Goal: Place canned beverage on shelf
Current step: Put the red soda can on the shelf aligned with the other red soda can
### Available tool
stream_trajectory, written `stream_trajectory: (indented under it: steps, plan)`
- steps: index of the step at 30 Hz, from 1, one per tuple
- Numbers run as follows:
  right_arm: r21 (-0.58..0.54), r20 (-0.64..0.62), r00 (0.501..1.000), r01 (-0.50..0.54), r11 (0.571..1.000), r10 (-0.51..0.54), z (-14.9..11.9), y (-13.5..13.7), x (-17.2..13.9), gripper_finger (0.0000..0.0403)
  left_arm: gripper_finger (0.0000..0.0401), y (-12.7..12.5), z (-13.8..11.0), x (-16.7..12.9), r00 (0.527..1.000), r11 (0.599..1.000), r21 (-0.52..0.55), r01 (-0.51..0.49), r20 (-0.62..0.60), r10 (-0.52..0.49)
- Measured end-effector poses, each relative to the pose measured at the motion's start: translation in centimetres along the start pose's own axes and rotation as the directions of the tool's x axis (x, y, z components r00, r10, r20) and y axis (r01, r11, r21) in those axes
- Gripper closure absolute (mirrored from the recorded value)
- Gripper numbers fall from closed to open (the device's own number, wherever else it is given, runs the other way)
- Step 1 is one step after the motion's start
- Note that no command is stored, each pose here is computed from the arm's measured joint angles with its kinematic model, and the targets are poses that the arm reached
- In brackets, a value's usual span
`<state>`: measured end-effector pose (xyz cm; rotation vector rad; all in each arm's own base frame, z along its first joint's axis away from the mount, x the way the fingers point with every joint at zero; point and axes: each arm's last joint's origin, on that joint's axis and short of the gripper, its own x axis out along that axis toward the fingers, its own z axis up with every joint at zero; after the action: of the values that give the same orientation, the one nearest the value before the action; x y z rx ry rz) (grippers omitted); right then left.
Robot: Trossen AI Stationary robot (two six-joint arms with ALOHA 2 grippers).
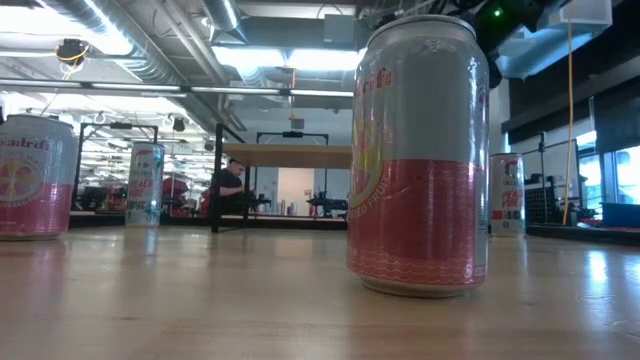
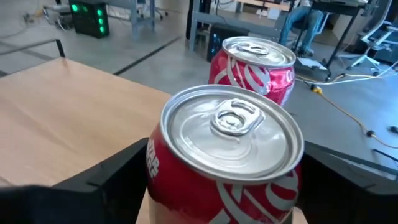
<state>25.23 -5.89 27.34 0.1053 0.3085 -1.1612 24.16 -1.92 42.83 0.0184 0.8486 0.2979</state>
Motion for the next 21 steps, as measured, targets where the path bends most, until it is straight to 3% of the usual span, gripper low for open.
stream_trajectory:
  steps: [12,21]
  plan:
    - [-0.008,0.008,0.999,-0.048,0.999,0.048,4.6,-0.1,-0.9,0.0075,0.0065,0.0,0.0,0.0,1.000,1.000,0.002,-0.001,-0.002,0.001]
    - [0.122,-0.062,0.998,0.030,0.992,-0.023,3.2,0.0,0.1,0.0077,0.0065,0.0,0.0,0.0,1.000,1.000,0.004,0.002,-0.003,-0.002]
